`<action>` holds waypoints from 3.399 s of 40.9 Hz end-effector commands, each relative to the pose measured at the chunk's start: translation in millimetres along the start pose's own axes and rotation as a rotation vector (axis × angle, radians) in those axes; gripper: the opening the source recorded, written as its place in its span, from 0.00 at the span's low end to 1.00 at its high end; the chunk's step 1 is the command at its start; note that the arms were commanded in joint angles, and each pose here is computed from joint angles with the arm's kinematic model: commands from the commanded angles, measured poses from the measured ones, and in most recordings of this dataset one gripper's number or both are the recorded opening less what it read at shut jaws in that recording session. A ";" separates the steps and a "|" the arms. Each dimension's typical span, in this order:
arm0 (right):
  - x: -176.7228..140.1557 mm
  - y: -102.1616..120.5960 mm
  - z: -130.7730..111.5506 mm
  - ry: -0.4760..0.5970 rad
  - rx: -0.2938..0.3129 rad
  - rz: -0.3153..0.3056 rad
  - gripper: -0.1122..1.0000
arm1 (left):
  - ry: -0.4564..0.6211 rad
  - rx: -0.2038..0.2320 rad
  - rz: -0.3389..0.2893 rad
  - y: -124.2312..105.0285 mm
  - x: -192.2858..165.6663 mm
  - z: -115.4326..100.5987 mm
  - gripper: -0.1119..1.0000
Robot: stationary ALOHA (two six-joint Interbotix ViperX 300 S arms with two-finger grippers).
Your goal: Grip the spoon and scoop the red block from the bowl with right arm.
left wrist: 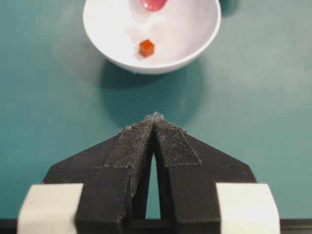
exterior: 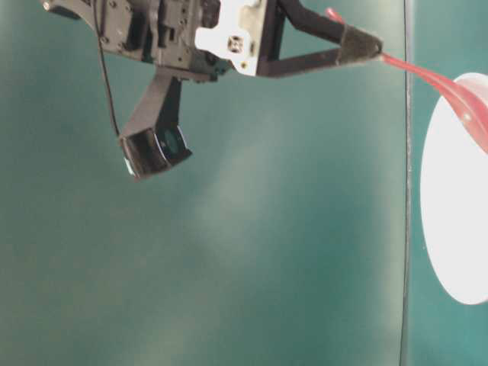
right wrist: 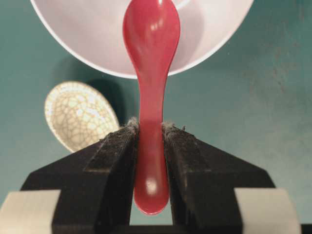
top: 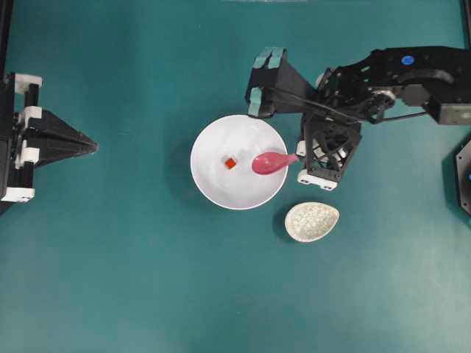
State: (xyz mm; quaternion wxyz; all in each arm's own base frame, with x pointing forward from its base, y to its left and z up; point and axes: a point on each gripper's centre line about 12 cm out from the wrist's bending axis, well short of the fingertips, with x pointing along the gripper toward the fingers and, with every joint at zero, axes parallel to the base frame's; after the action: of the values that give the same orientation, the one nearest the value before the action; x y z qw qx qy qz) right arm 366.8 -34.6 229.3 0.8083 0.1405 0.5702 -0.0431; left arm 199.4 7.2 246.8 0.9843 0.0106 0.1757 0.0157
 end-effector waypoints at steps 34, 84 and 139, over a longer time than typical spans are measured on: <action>26.6 4.7 39.7 -0.054 -0.047 -0.002 0.32 | -0.026 0.005 0.001 0.3 -0.8 10.3 0.10; 18.5 6.7 39.5 -0.226 0.006 0.015 0.32 | -0.028 0.002 -0.001 0.0 -0.8 11.0 0.10; -2.6 11.3 -14.7 -0.569 -0.029 0.050 0.32 | -0.020 0.004 -0.009 -1.9 0.6 9.9 0.10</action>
State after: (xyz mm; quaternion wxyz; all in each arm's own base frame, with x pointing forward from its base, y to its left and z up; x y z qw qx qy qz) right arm 356.1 -22.5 213.6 0.9255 0.1294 0.3512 -0.0577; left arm 199.4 6.3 245.9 0.9840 0.0094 0.1772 0.0137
